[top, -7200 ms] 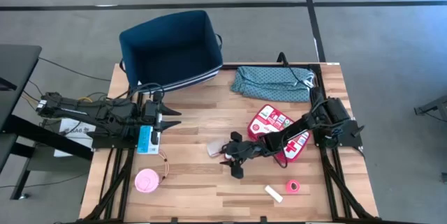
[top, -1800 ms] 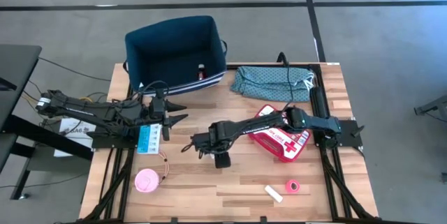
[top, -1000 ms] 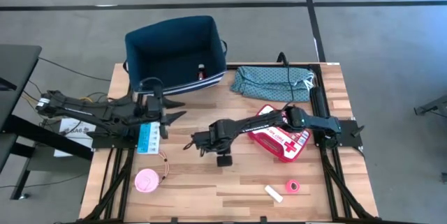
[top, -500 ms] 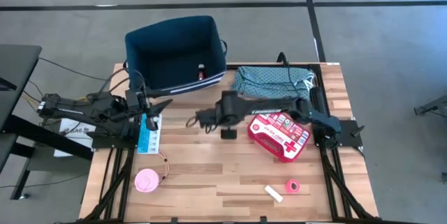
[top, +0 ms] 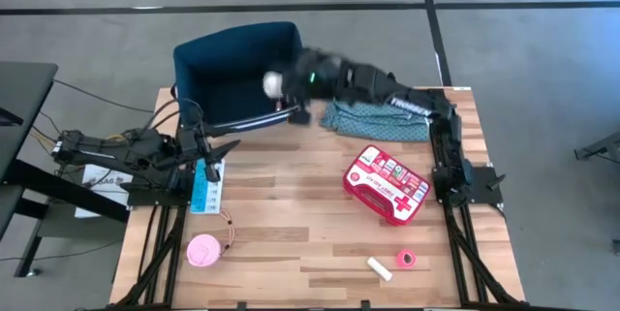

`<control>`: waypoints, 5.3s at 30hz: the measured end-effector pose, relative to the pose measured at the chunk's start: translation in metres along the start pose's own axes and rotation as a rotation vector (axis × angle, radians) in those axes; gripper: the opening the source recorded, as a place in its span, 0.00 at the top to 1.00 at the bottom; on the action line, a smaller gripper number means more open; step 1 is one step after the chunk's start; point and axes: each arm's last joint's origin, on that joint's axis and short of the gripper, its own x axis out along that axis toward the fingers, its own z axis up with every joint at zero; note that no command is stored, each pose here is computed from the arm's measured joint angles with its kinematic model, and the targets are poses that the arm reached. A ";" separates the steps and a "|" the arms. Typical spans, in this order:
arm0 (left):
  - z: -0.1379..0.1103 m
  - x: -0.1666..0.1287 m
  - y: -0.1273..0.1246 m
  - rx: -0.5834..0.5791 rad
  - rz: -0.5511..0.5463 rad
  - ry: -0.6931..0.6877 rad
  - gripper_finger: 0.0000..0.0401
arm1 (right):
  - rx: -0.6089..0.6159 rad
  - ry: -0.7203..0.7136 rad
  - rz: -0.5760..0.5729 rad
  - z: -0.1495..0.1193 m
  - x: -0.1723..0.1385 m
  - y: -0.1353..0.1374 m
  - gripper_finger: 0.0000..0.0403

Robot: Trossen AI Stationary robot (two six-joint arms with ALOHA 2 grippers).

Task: Pick & place medical supplies in basket/bin
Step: Put the white bandage into the blue bin, then put the pink bandage into the blue bin

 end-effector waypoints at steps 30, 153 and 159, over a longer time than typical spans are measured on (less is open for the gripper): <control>-0.007 -0.001 0.003 0.003 0.119 0.085 0.68 | -0.013 -0.236 0.127 -0.057 0.157 -0.002 0.60; 0.057 0.055 -0.141 -0.105 -0.506 -0.111 0.68 | 0.804 1.118 -0.283 -0.203 -0.218 0.407 0.52; 0.057 0.055 -0.141 -0.127 -0.507 -0.106 0.68 | 0.782 1.136 -0.284 -0.205 -0.222 0.407 0.52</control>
